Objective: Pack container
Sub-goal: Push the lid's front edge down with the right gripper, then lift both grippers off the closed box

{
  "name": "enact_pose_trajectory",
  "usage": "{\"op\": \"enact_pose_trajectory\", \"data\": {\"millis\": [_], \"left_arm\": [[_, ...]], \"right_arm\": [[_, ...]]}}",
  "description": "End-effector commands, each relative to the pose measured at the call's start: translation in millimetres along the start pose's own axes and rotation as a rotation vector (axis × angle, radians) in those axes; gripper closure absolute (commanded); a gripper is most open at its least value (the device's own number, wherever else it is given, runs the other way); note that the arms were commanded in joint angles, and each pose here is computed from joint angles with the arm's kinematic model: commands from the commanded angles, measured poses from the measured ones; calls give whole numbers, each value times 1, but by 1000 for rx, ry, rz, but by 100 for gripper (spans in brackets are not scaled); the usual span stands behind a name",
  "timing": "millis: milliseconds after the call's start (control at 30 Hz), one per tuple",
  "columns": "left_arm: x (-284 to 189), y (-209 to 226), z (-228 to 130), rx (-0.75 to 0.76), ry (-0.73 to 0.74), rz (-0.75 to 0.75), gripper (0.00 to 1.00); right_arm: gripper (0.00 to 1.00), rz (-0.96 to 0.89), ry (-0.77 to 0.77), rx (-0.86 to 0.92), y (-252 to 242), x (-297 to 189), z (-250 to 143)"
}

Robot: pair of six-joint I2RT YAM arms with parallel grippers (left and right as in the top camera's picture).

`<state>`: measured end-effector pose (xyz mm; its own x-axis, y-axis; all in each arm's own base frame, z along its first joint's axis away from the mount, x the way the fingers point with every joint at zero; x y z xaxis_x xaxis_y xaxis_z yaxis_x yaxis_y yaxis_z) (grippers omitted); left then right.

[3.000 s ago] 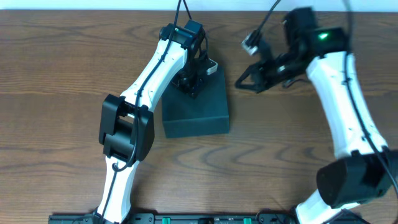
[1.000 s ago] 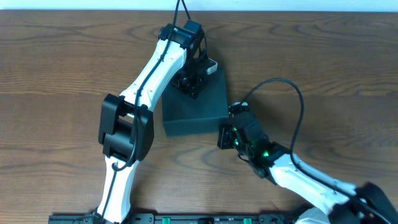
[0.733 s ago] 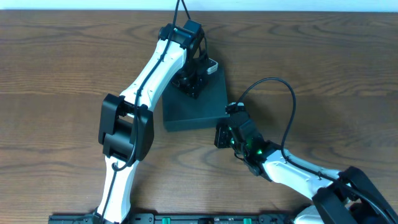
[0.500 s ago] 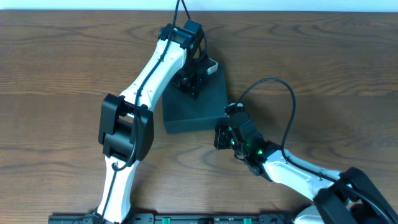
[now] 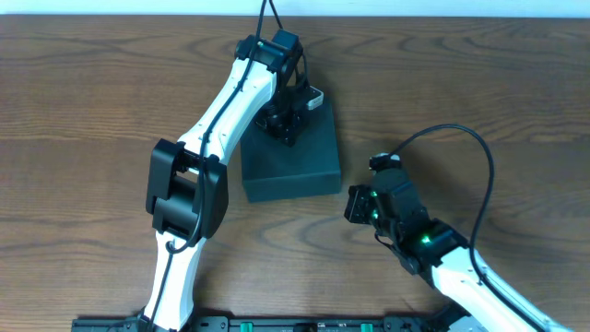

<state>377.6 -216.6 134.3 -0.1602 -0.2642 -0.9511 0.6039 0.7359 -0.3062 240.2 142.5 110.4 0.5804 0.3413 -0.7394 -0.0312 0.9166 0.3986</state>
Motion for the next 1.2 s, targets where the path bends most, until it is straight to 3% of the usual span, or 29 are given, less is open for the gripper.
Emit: {"op": "enact_pose_trajectory", "data": {"millis": [0, 233, 1167], "left_arm": [[21, -2, -3, -4, 49, -32, 94], [21, -2, -3, -5, 50, -32, 94], [20, -2, -4, -6, 53, -33, 94]], "right_arm": [[99, -41, 37, 46, -9, 14, -8], [98, -21, 45, 64, -8, 46, -10], [99, 94, -41, 82, 9, 78, 2]]}}
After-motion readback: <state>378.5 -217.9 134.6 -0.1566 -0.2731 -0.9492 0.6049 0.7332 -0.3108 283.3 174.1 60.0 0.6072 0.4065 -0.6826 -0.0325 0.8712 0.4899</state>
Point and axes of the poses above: each gripper's point midway between its finger pads, its own x axis out along the fingers, its own y axis along the line the jaws close on, z = x × y, the point moved 5 cm from there along -x, back along the fingers, and after that the axes turned 3 degrees about -x, right-handed, at the moved point
